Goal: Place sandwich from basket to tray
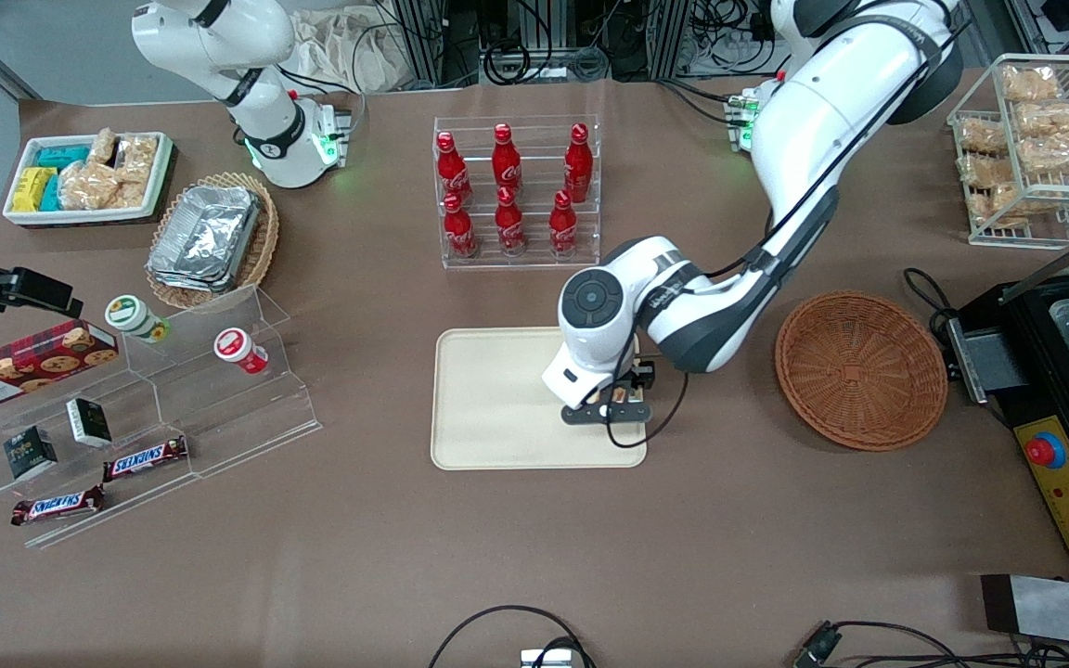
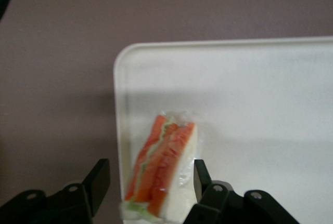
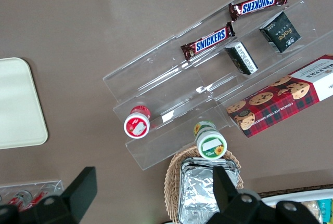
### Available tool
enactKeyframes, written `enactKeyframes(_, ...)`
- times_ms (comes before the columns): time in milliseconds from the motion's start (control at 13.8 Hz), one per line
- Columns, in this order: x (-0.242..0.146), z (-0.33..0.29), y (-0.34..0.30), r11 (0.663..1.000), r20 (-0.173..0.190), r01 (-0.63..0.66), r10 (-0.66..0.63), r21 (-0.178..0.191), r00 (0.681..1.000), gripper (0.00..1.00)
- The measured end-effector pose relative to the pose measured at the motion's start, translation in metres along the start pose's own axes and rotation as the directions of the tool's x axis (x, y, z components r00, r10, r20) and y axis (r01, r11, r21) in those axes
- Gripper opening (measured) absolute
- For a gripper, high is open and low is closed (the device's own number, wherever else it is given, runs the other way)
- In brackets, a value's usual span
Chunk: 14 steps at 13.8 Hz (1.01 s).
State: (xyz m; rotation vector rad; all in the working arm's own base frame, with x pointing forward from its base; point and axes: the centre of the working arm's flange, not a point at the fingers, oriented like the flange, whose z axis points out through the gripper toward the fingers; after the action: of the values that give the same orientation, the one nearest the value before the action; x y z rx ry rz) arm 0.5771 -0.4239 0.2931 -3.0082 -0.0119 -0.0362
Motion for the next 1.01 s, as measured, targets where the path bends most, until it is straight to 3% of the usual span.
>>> enactKeyframes(507, 0.043, -0.057, -0.059, 0.991, -0.028, 0.132, -0.132, 0.017, 0.991, 0.77)
enactKeyframes(796, 0.077, -0.097, -0.147, 0.960, -0.016, 0.281, -0.281, 0.003, 0.960, 0.79)
enactKeyframes(1014, 0.085, -0.116, -0.179, 0.942, -0.010, 0.335, -0.335, -0.015, 0.942, 0.85)
